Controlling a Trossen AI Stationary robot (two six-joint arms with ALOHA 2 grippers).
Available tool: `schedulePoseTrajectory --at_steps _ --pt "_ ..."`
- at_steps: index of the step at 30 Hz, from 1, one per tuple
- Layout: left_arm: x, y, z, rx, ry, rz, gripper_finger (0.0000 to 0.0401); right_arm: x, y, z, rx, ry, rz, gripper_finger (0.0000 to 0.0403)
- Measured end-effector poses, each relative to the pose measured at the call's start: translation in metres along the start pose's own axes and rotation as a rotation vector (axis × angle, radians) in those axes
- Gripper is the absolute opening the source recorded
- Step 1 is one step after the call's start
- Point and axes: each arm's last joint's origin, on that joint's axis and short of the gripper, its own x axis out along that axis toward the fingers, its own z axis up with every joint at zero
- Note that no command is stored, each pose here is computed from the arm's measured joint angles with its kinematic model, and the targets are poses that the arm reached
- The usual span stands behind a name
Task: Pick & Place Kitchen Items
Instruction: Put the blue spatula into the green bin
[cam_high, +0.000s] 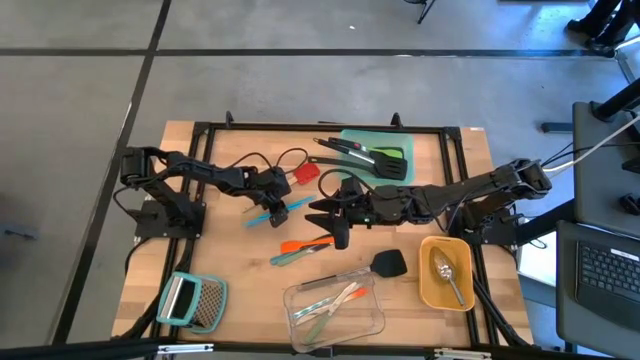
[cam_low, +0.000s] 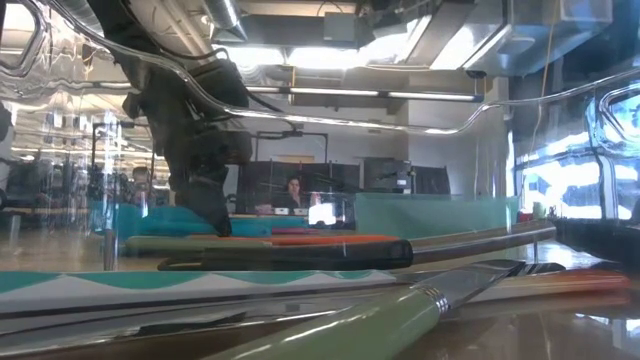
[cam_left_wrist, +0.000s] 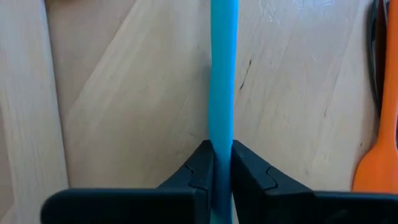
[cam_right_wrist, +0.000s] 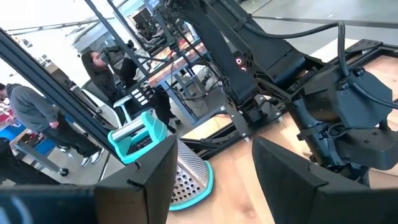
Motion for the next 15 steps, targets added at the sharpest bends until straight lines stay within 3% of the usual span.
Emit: schedulePoseTrajectory --at_steps 3,11,15 --pt "-0.0011 -0.0003 0.0001 0.0 -0.002 -0.008 0.0025 0.0 0.0 0.0 0.001 0.0 0.0 0.0211" --pt "-0.001 -0.0006 0.0005 0.003 -0.008 -0.003 0.0109 0.0 0.0 0.0003 0.006 -0.002 0.001 0.0211" --pt "-0.001 -0.0004 0.0012 -0.011 -0.018 0.001 0.0095 0.0001 -0.0001 0.0004 0.021 -0.002 0.0 0.0211"
